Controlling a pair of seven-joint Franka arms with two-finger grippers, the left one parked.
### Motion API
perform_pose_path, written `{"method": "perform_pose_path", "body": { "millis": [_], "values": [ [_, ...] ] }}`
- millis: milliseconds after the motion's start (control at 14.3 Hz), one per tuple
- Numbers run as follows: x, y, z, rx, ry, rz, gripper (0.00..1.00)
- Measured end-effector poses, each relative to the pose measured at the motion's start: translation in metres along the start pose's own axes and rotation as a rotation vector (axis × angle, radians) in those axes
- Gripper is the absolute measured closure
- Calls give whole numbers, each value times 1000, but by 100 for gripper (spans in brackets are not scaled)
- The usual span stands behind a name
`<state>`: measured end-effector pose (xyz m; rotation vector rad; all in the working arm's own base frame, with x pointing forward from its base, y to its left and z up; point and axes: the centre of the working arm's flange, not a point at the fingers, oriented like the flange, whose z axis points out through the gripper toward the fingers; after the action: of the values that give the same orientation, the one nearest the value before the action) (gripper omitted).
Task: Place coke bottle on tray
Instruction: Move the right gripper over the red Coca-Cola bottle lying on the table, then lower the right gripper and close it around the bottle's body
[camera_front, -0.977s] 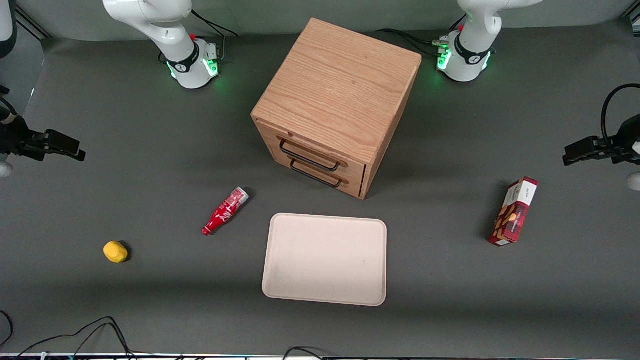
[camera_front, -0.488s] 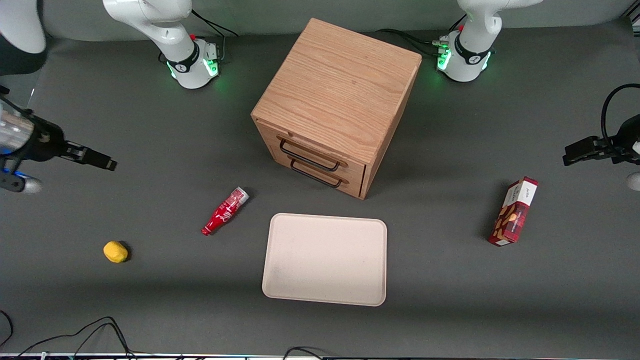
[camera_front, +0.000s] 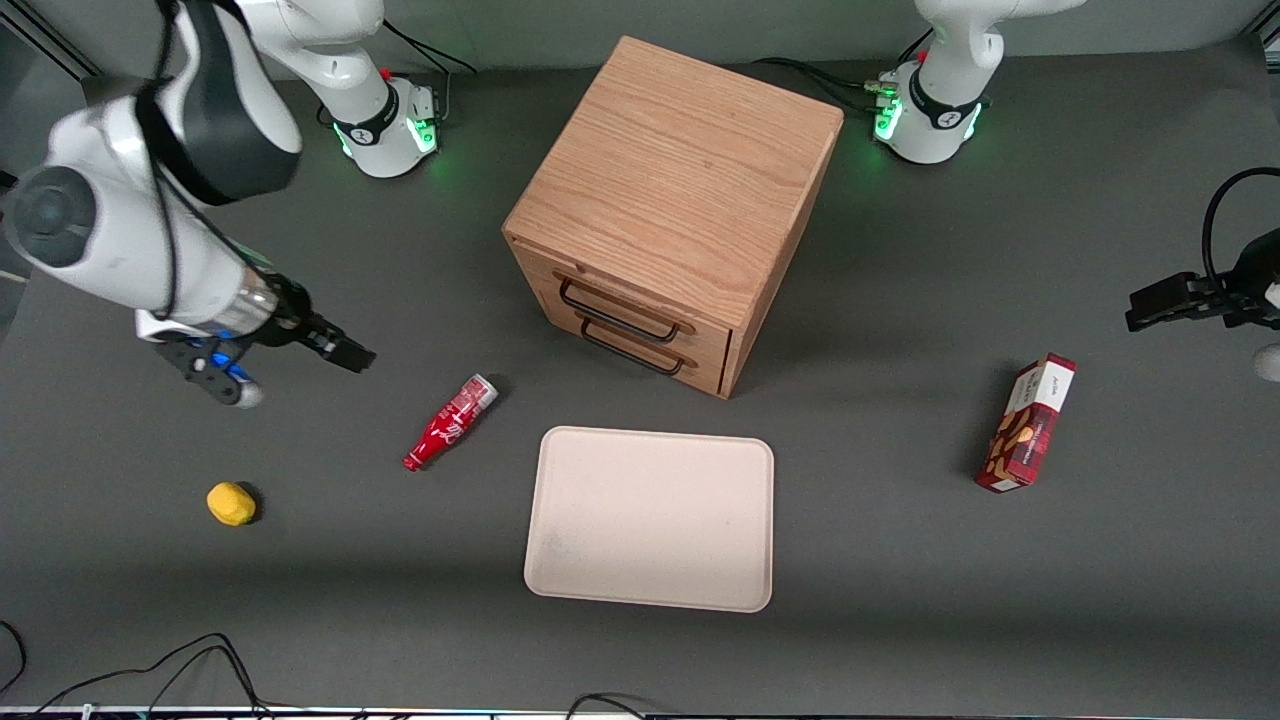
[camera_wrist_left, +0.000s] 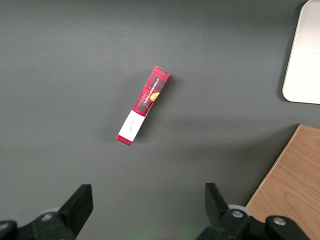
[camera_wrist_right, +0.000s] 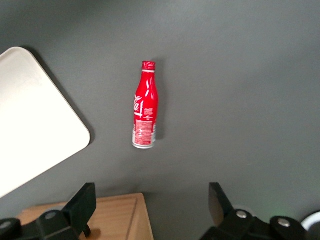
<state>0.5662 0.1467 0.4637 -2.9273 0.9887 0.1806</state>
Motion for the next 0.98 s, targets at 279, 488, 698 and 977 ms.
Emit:
{"method": "perform_pose_path", "body": {
  "millis": [279, 488, 698, 977],
  "values": [
    [-4, -3, 75, 13, 21, 50, 0],
    [-2, -7, 135, -1, 52, 81, 0],
    [0, -15, 184, -2, 80, 101, 0],
    [4, -23, 231, 15, 101, 106, 0]
  ]
}}
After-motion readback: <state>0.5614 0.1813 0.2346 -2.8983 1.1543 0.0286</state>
